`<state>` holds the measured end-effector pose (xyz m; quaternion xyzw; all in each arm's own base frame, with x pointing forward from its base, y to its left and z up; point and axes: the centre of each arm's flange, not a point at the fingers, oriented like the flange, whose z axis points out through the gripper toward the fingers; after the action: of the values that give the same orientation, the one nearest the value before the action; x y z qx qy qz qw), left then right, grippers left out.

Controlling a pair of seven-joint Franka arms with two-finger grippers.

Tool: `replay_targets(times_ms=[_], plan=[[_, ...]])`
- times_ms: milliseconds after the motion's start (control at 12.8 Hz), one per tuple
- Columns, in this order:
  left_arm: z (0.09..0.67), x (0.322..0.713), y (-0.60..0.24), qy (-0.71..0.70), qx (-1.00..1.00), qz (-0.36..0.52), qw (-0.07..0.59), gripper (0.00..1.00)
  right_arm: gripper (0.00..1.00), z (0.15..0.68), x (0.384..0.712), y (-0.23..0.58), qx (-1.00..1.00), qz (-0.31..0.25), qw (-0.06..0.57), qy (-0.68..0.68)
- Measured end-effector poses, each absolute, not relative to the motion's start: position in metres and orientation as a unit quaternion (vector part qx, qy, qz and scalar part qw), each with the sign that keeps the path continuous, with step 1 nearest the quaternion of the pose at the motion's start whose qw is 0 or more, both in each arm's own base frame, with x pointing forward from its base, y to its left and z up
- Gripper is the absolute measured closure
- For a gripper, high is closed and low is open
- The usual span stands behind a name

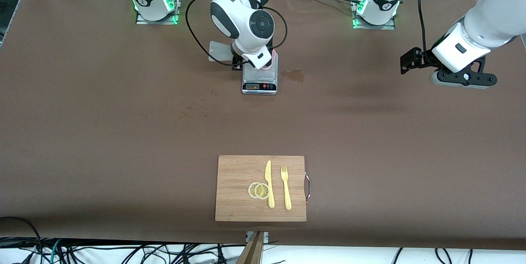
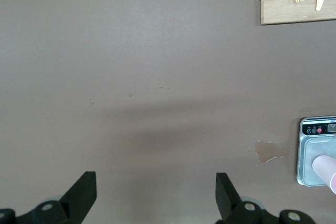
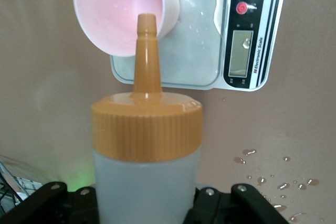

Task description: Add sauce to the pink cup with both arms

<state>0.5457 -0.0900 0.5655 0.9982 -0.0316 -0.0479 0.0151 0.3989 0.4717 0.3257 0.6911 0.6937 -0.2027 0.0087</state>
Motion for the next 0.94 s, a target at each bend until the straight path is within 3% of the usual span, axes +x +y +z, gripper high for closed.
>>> replay_targets(times_ms=[468, 935], plan=[[0.566, 0.546, -0.09, -0.032, 0.998, -0.048, 0.015, 0.0, 0.8, 0.373, 0.446, 0.411, 0.693, -0.16, -0.119, 0.693], [0.566, 0.546, -0.09, -0.032, 0.998, -0.048, 0.015, 0.0, 0.8, 0.393, 0.518, 0.319, 0.664, -0.058, -0.26, 0.699]])
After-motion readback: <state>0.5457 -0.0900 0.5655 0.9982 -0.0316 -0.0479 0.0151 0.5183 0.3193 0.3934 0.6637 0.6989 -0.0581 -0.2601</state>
